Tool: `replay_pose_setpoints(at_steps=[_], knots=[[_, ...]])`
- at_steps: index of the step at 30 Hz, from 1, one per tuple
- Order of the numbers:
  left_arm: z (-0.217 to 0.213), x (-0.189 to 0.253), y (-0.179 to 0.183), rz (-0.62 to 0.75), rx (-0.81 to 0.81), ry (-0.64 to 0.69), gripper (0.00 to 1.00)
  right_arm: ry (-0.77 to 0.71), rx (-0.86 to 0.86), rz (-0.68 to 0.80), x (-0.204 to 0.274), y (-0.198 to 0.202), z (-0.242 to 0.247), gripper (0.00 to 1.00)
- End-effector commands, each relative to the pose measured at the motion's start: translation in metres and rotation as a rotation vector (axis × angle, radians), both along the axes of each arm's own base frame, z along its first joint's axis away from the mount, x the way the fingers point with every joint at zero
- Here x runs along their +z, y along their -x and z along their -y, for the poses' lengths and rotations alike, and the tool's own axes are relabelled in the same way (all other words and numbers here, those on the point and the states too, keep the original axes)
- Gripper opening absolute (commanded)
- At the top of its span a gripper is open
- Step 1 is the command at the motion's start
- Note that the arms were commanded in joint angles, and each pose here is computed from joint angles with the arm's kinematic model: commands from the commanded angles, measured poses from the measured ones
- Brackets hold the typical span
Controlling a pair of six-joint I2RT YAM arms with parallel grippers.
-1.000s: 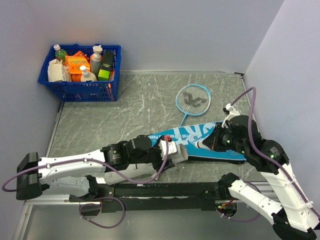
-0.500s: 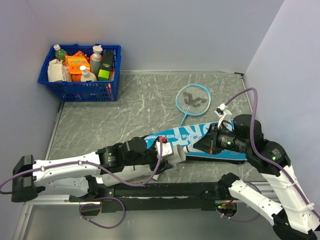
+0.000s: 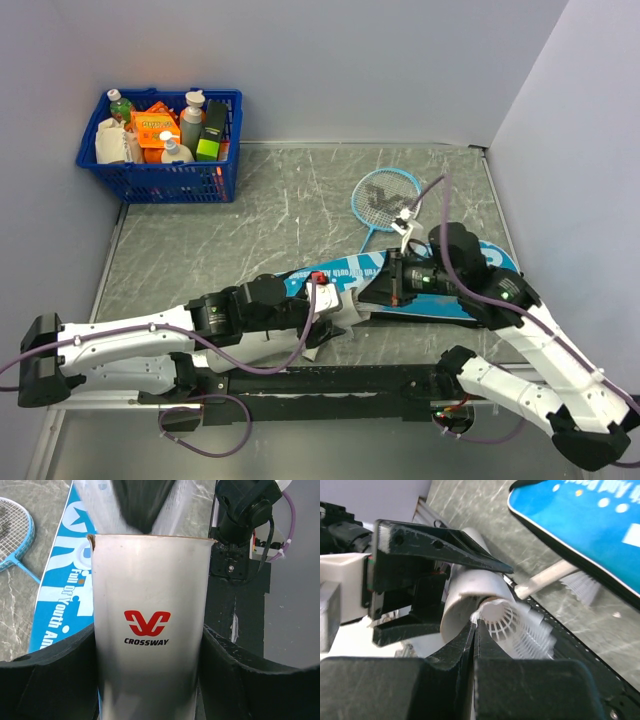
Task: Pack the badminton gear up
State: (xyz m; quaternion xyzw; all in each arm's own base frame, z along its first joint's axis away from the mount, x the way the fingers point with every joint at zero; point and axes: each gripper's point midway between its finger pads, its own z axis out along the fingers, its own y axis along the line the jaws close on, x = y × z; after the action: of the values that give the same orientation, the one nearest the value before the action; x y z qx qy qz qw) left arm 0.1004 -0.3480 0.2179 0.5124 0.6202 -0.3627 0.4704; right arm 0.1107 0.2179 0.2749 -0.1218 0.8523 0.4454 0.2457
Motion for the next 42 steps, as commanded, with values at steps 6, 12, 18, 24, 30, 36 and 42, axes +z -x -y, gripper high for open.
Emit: replay_pose_setpoints(at_steps=[6, 12, 18, 24, 30, 36, 42], knots=[[0.0, 0.037, 0.008, 0.011, -0.024, 0.149, 0.01, -0.115, 0.087, -0.033, -0.006, -0.001, -0.035, 0.0], [-0.005, 0.044, 0.006, -0.003, 0.012, 0.191, 0.01, -0.155, 0.145, -0.079, -0.014, 0.01, -0.054, 0.0], [-0.006, 0.052, 0.004, 0.005, 0.026, 0.23, 0.01, -0.164, 0.186, -0.102, -0.02, 0.021, -0.074, 0.0], [-0.011, 0.064, 0.006, 0.01, 0.028, 0.275, 0.01, -0.15, 0.19, -0.109, -0.023, 0.024, -0.08, 0.08], [-0.015, 0.065, 0.006, 0.011, 0.035, 0.279, 0.01, -0.114, 0.143, -0.057, -0.012, 0.023, -0.064, 0.45], [-0.015, 0.058, 0.006, -0.005, 0.041, 0.271, 0.01, -0.076, 0.055, 0.026, 0.016, 0.021, -0.034, 0.65], [-0.018, 0.049, 0.002, -0.013, 0.072, 0.261, 0.01, 0.041, -0.114, 0.096, 0.029, 0.013, 0.016, 0.74]])
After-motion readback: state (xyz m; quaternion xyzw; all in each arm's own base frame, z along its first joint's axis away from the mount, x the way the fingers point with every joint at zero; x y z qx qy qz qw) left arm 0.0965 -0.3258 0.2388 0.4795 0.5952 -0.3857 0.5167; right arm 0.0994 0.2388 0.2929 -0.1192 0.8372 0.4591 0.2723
